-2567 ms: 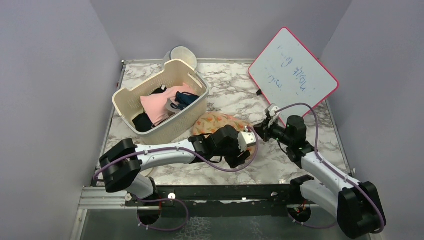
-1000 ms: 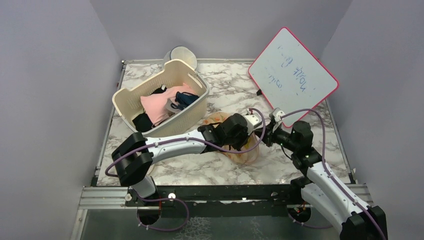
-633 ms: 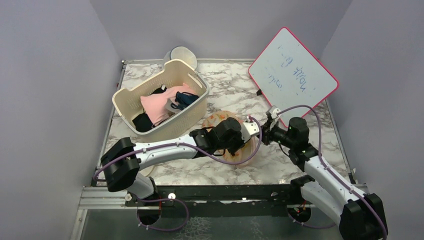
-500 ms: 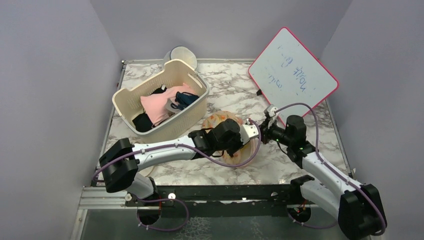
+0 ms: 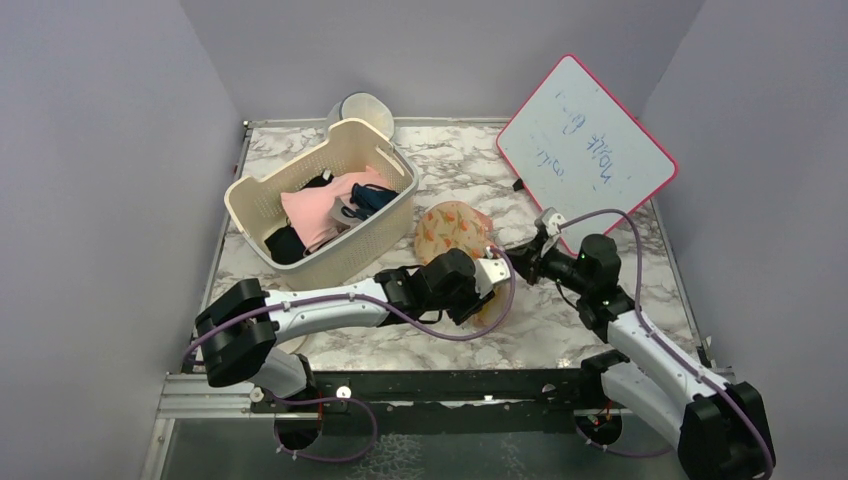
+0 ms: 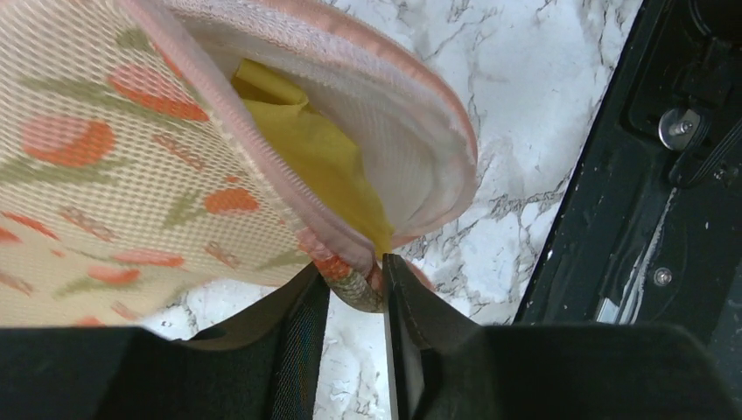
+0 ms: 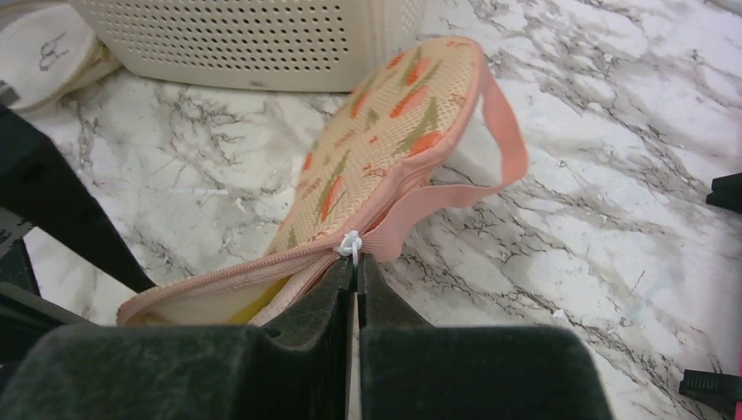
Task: Unzip the laundry bag and remove the bra
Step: Unzip the laundry bag at the center of the board.
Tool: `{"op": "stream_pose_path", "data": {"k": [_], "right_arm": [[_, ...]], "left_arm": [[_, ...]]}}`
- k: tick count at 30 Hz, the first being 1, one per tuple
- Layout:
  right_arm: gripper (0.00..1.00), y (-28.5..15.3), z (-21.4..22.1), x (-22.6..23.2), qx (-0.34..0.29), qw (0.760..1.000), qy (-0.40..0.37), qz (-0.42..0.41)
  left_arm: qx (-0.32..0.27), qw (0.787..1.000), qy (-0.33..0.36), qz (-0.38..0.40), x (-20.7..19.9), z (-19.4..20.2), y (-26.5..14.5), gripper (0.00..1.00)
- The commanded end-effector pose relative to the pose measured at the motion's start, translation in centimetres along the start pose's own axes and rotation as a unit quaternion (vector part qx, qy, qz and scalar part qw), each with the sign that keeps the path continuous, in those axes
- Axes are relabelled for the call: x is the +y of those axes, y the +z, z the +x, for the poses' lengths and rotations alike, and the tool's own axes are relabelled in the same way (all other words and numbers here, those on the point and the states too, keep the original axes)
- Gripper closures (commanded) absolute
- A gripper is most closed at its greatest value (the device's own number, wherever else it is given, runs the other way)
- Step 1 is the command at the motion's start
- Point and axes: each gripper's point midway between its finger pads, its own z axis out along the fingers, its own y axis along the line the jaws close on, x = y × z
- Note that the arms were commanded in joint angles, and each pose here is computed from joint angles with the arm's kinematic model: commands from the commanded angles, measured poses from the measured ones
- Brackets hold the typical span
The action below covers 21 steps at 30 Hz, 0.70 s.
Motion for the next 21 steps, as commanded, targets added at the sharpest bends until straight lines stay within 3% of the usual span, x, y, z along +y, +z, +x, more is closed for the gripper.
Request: {"op": "stream_pose_path", "data": {"k": [1, 3, 6, 10, 16, 21], "right_arm": [[0.99, -0.9, -1.1, 1.2, -0.035, 0.999, 0.002, -0.017], [0.99, -1.3, -0.9, 1.5, -0.037, 0.999, 0.007, -0.016], [0.99, -1.7, -0.8, 1.6, -0.041, 0.999, 0.003, -0.009], [0.99, -1.8, -1.3, 1.5, -0.04, 0.999, -0.003, -0.005], [0.99, -1.7, -1.5, 1.7, -0.043, 0.999, -0.006, -0.013], [0.99, -1.7, -1.5, 1.7, -0.042, 0.999, -0.007, -0.016]], "left_arm": [[-0.01, 0.999, -0.025, -0.017, 0.1, -0.2, 0.3, 0.77], [-0.022, 0.999, -0.024, -0.029, 0.5, -0.9, 0.4, 0.72], [-0.037, 0.999, -0.021, -0.03, 0.6, -2.3, 0.4, 0.53], [-0.054, 0.998, -0.028, -0.013, 0.0, -4.0, 0.3, 0.36], [-0.093, 0.994, -0.062, -0.02, 0.1, -7.5, -0.8, 0.31], [-0.091, 0.99, -0.088, -0.058, 1.5, -8.8, -1.0, 0.42]]}}
